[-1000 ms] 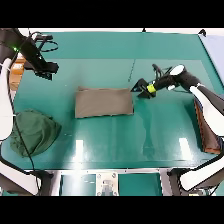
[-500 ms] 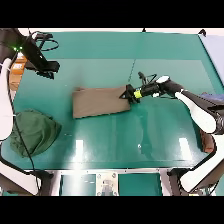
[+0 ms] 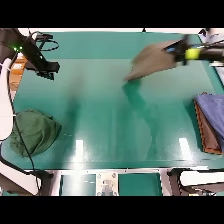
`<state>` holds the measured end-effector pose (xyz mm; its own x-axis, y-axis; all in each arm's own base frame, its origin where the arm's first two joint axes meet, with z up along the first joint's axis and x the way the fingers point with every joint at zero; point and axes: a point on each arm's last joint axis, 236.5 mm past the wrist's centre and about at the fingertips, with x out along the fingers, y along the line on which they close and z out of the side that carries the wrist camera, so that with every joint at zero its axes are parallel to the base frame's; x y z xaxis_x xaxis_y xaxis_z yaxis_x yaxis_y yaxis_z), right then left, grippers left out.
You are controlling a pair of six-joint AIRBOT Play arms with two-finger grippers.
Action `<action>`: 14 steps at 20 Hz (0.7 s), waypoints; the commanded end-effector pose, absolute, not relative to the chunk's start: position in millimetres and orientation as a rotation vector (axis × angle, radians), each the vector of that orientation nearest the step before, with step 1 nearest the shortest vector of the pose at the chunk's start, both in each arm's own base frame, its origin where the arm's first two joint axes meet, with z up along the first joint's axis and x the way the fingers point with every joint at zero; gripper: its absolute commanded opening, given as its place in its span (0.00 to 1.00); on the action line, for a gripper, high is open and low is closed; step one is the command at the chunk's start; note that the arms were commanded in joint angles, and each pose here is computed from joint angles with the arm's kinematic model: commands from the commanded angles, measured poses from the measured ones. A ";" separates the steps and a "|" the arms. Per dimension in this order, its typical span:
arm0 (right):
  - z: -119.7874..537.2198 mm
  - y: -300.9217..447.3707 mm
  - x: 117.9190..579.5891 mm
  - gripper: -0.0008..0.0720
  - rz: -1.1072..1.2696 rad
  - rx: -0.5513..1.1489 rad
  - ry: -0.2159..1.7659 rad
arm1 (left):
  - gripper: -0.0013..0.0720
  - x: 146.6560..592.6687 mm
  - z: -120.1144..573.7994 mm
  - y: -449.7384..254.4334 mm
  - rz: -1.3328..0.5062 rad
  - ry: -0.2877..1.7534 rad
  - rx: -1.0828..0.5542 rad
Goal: Fold the shirts.
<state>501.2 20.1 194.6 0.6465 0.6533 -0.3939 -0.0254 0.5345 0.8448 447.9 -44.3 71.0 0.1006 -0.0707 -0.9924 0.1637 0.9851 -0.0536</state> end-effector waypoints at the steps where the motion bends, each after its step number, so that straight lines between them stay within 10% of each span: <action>1: 229.1 -112.6 463.4 0.03 0.194 0.984 0.641 | 0.06 447.0 71.2 -48.3 -0.189 1.462 0.066; 14: 162.2 -319.0 204.4 0.03 -0.778 1.141 0.780 | 0.06 445.2 73.5 -67.3 -0.263 1.458 0.015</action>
